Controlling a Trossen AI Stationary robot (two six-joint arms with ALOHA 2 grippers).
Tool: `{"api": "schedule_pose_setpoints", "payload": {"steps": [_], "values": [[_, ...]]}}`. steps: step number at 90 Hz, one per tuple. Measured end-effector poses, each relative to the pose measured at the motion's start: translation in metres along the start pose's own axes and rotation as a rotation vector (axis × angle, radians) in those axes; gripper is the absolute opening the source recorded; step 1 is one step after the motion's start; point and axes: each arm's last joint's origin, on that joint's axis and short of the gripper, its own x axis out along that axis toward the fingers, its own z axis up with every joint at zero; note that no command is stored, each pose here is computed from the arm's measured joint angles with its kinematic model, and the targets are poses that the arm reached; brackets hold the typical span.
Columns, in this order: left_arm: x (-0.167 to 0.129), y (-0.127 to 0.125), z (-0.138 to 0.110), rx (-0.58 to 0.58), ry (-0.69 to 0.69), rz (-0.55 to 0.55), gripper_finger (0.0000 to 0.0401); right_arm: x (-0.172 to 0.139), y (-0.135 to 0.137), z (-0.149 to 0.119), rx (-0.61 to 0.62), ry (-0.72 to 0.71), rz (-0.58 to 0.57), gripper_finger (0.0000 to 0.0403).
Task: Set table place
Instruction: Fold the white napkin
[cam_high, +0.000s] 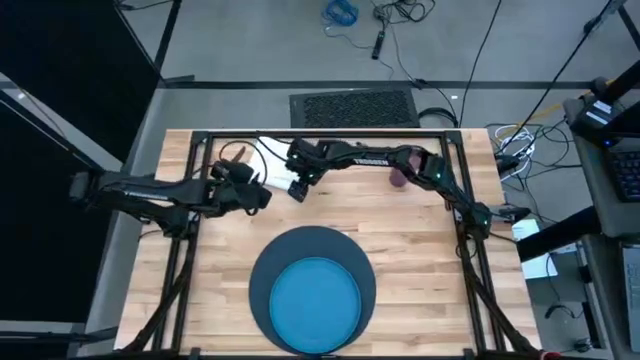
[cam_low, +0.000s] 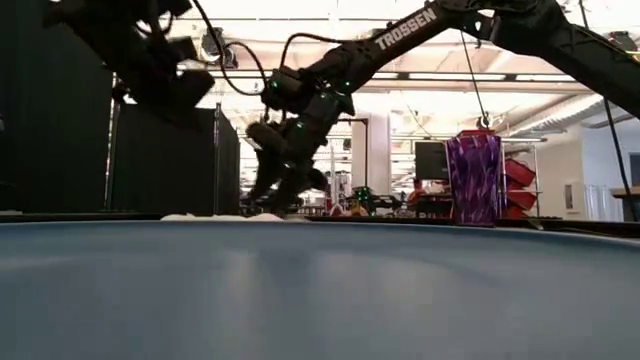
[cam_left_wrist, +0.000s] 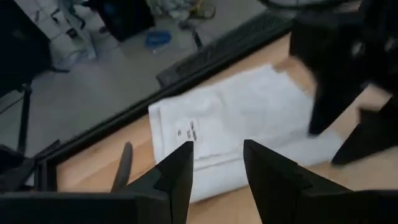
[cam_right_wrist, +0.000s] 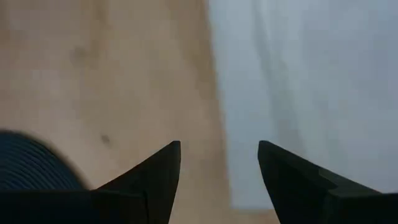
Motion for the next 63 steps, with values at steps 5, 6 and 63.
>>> {"api": "schedule_pose_setpoints", "payload": {"steps": [5,6,63], "values": [[-0.004,0.002,0.001,-0.005,-0.013,-0.015,0.0127,0.000,0.002,0.001,0.019,-0.017,0.007,0.0201],[-0.005,0.002,0.001,-0.007,-0.015,-0.018,0.0127,0.000,0.003,0.001,0.026,-0.018,0.008,0.0201],[-0.017,0.004,0.003,0.031,-0.049,-0.062,0.0127,-0.029,0.010,0.006,0.021,0.041,0.186,0.0201]]}}
